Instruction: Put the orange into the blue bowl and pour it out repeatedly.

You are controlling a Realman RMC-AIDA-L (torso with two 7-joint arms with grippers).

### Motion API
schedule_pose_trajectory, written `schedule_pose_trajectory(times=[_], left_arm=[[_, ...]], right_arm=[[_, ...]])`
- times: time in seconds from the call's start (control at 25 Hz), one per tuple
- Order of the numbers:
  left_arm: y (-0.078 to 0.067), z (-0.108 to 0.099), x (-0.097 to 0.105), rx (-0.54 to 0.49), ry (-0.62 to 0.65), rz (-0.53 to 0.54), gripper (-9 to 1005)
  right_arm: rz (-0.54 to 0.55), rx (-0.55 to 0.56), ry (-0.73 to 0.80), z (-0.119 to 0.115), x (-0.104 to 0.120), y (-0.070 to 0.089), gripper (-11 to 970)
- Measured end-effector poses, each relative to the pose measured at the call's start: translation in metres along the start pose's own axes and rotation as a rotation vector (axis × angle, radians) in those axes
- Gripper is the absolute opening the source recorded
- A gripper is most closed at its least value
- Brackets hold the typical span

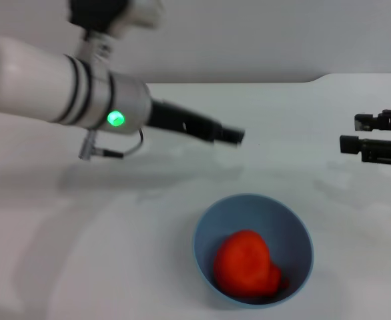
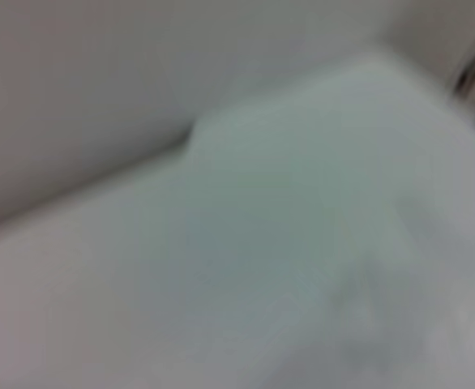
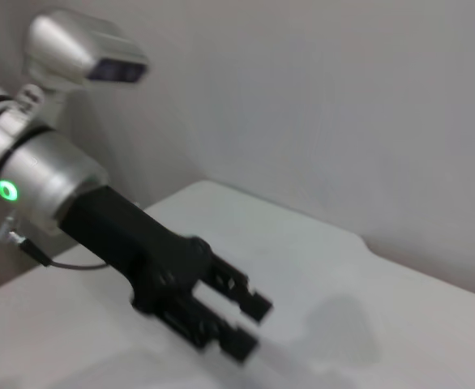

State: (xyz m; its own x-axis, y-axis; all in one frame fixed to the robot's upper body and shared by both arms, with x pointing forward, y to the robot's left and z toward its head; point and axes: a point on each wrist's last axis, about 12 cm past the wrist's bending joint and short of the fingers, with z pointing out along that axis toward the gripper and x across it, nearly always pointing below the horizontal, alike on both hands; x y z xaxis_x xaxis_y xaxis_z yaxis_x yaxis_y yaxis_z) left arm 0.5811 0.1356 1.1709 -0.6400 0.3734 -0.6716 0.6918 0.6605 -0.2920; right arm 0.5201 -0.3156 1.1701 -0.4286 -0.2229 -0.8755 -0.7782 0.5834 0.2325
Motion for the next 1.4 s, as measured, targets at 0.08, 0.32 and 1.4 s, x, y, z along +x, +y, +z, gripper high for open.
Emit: schedule_pose_trajectory(times=[0.08, 0.32, 1.4], left_arm=[[0.008, -0.016, -0.001, 0.030, -0.130, -0.034, 539], [0.043, -0.072, 0.022, 0.228, -0.645, -0.198, 712], [0.082, -0.098, 0.246, -0.872, -1.045, 0.402, 712]], right_arm=[[0.029, 0.009, -0.022, -0.002, 0.003, -0.004, 586], [0.159, 0.009, -0.202, -0.009, 0.011, -0.016, 586], [-0.058, 1.143, -0.757, -0.011, 0.169, -0.011, 588]])
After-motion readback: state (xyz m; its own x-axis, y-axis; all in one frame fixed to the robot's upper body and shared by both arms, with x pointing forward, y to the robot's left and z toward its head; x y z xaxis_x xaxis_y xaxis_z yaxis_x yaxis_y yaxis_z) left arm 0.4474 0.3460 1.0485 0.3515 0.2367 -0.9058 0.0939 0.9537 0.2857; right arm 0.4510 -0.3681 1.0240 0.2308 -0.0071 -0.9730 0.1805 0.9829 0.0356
